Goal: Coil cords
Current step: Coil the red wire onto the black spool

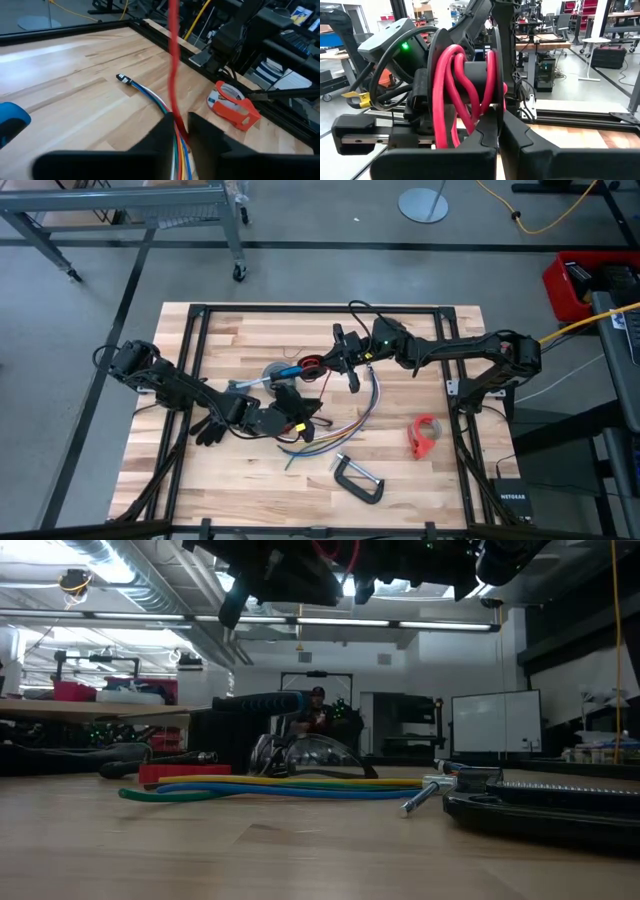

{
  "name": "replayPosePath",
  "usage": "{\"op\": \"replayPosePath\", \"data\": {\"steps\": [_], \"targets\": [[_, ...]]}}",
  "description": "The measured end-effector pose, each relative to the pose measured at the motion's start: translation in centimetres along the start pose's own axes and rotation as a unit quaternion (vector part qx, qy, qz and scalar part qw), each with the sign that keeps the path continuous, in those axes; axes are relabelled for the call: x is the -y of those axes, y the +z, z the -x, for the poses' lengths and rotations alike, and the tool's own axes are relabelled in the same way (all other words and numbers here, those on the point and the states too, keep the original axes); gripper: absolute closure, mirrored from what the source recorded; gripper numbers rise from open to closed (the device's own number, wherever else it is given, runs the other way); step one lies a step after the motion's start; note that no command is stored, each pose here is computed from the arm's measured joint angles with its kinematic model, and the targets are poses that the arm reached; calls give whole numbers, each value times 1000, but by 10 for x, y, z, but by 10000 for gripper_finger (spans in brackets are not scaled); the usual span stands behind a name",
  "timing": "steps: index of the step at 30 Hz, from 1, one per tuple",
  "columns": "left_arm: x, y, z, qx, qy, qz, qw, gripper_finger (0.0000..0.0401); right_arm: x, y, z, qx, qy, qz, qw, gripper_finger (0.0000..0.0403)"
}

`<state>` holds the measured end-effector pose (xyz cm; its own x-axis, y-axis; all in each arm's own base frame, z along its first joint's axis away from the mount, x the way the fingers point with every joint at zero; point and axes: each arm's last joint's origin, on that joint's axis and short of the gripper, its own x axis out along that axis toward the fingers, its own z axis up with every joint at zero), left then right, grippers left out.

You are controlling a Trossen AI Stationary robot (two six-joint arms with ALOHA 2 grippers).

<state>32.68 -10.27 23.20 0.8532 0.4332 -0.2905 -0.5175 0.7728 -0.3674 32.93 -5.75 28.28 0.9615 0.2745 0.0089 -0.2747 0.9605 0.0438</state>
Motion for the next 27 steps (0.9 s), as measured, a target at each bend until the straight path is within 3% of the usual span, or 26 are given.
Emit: {"op": "replayPosePath", "data": {"steps": [3,27], "targets": [[0,0,0,0,0,-5,1000,391,0,0,0,1,0,0,1000,401],[-8,-47,40,-123,81,33,989,401,19,-9,13,-47,23,-71,996,401]]}}
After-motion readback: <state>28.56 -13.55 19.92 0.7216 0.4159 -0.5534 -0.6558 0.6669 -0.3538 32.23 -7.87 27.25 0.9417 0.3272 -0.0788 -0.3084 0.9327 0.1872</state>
